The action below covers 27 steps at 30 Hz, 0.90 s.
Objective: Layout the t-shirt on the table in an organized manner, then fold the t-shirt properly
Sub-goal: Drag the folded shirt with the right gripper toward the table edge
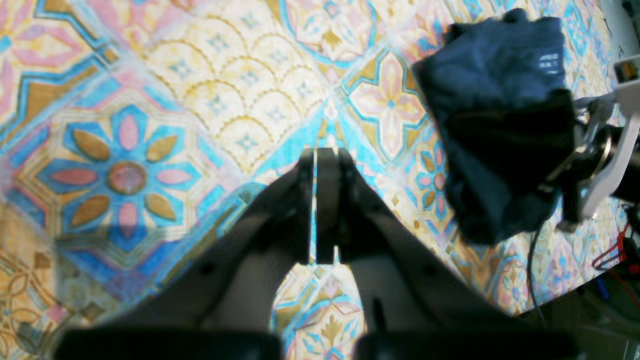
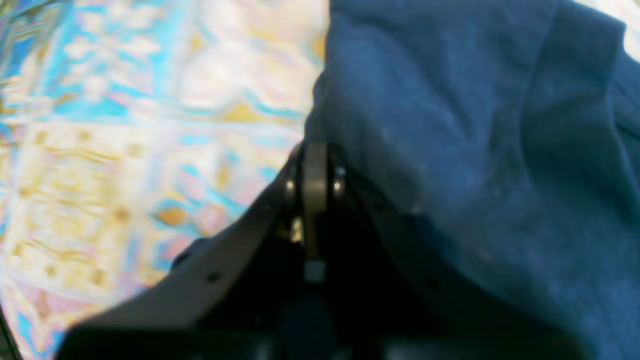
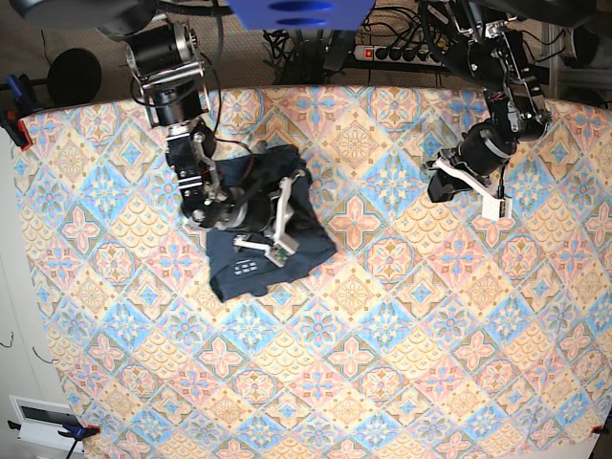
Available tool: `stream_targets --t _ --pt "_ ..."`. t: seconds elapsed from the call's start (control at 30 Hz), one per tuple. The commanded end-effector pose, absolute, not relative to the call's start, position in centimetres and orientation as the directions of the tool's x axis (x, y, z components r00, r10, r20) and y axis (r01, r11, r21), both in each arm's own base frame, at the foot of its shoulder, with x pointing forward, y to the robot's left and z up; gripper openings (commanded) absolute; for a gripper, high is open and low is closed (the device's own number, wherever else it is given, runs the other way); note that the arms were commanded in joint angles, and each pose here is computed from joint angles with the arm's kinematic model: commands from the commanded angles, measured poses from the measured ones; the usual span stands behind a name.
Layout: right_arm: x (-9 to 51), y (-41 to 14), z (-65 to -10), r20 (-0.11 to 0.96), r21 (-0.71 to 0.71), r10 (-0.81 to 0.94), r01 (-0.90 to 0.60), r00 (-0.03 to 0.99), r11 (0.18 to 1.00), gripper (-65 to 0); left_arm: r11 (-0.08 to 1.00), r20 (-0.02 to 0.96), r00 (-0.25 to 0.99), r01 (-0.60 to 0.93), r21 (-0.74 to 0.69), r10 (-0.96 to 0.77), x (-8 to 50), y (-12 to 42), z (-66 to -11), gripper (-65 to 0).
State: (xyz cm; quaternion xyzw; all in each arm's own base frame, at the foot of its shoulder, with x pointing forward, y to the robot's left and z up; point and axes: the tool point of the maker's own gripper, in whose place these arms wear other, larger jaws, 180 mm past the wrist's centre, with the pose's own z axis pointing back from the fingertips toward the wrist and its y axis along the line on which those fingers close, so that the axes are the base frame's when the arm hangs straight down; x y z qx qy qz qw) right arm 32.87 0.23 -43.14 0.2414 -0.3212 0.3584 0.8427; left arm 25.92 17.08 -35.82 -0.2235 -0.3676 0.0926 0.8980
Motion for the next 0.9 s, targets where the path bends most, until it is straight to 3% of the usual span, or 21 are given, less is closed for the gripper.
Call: stream_targets --t 0.0,0.4,0.63,0.87 --pt "34.0 -1.9 -43.1 0.695 0.123 0.476 -0.742 0.539 0.66 -64.3 0.882 0.65 0.684 0.019 -0.471 0.332 26.6 17.2 -34.7 -65.0" --pt "36.8 -9.2 -41.7 0.679 0.005 0.507 -0.695 0.53 0.719 -64.1 0.885 0.651 0.685 0.02 -0.466 0.327 26.6 17.3 -34.7 -65.0" --pt "38.4 -9.0 -36.8 0.759 -0.091 0.499 -0.691 0.418 0.717 -64.3 0.885 0.651 0.685 0.02 -0.466 0.327 26.6 17.3 -34.7 -65.0" --pt "34.6 -7.7 -35.4 0.759 -0.139 0.54 -0.719 0.364 0.681 -64.3 0.885 0.651 0.685 0.02 -0.464 0.326 26.6 17.4 -34.7 -65.0"
